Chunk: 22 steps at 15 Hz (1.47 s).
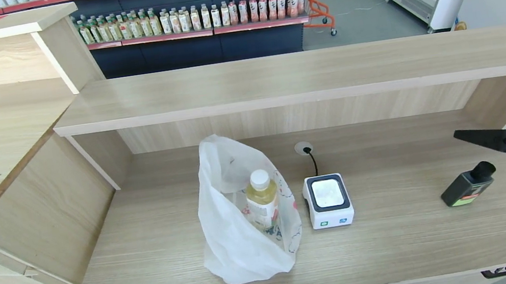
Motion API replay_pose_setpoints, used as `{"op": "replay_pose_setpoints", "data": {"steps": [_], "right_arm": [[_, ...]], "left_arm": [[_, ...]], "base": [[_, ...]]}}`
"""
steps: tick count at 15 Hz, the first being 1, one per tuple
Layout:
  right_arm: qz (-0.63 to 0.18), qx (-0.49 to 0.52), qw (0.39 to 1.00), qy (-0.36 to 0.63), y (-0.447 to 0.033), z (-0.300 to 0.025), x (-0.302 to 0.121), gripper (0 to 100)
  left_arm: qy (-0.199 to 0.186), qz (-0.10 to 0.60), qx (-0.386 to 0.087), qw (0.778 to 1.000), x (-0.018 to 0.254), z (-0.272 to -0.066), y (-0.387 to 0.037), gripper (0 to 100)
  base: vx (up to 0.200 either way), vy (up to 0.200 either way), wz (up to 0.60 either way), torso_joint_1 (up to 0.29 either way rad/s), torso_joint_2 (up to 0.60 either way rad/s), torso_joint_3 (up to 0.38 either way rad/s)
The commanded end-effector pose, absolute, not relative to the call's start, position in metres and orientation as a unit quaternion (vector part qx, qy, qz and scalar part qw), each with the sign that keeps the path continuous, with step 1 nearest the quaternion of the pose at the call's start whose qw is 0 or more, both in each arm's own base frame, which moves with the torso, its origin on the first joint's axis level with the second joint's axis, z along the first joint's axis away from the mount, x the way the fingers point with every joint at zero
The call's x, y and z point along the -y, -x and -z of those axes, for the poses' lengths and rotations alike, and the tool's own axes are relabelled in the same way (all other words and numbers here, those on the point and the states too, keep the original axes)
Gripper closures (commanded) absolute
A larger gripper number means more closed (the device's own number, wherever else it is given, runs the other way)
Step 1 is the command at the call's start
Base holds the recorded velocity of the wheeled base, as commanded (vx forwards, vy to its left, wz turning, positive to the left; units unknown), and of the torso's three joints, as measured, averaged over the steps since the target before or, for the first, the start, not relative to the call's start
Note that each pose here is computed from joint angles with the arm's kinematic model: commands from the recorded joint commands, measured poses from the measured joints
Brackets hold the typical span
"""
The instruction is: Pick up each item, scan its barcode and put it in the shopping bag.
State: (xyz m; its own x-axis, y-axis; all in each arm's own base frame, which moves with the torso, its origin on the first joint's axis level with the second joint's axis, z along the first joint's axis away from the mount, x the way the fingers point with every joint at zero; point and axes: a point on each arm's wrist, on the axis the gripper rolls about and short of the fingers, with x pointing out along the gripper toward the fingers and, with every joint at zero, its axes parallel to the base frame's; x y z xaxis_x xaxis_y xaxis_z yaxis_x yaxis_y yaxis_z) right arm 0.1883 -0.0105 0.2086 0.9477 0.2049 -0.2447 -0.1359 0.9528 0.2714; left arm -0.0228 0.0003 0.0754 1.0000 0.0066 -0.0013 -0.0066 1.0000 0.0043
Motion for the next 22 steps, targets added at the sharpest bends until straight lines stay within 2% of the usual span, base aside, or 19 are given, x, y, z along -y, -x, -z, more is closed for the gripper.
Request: {"op": "replay_pose_setpoints", "data": {"steps": [1,6,11,15,19,22], "right_arm": [[-0.064,-0.142,0.979,-0.131,-0.184,-0.209,0.018,0],[-0.056,-0.175,0.975,-0.122,-0.187,-0.204,0.021,0],[-0.061,-0.219,0.973,-0.029,-0.197,-0.187,0.028,0],[-0.044,-0.299,0.951,0.068,-0.19,-0.171,0.034,0],[-0.091,-0.374,0.908,0.163,-0.216,-0.145,0.039,0],[-0.142,-0.396,0.889,0.181,-0.257,-0.127,0.028,0]], "left_arm": [[-0.002,-0.005,0.0,1.0,0.0,-0.075,0.023,0],[-0.001,-0.005,0.0,1.0,0.0,-0.075,0.023,0],[-0.002,-0.005,0.0,1.0,0.0,-0.075,0.023,0],[-0.002,-0.005,0.0,1.0,0.0,-0.075,0.023,0],[-0.002,-0.004,0.0,1.0,0.0,-0.075,0.023,0],[-0.002,-0.005,0.0,1.0,0.0,-0.075,0.023,0]], "base": [[0.0,-0.2,0.0,0.007,0.01,0.002],[0.0,-0.2,0.0,0.0,0.01,0.003],[0.0,-0.2,0.0,0.001,0.0,0.004],[0.0,-0.2,0.0,0.002,0.0,0.006],[0.0,0.0,0.0,0.0,0.0,0.0],[0.0,0.0,0.0,0.0,0.0,0.0]]}}
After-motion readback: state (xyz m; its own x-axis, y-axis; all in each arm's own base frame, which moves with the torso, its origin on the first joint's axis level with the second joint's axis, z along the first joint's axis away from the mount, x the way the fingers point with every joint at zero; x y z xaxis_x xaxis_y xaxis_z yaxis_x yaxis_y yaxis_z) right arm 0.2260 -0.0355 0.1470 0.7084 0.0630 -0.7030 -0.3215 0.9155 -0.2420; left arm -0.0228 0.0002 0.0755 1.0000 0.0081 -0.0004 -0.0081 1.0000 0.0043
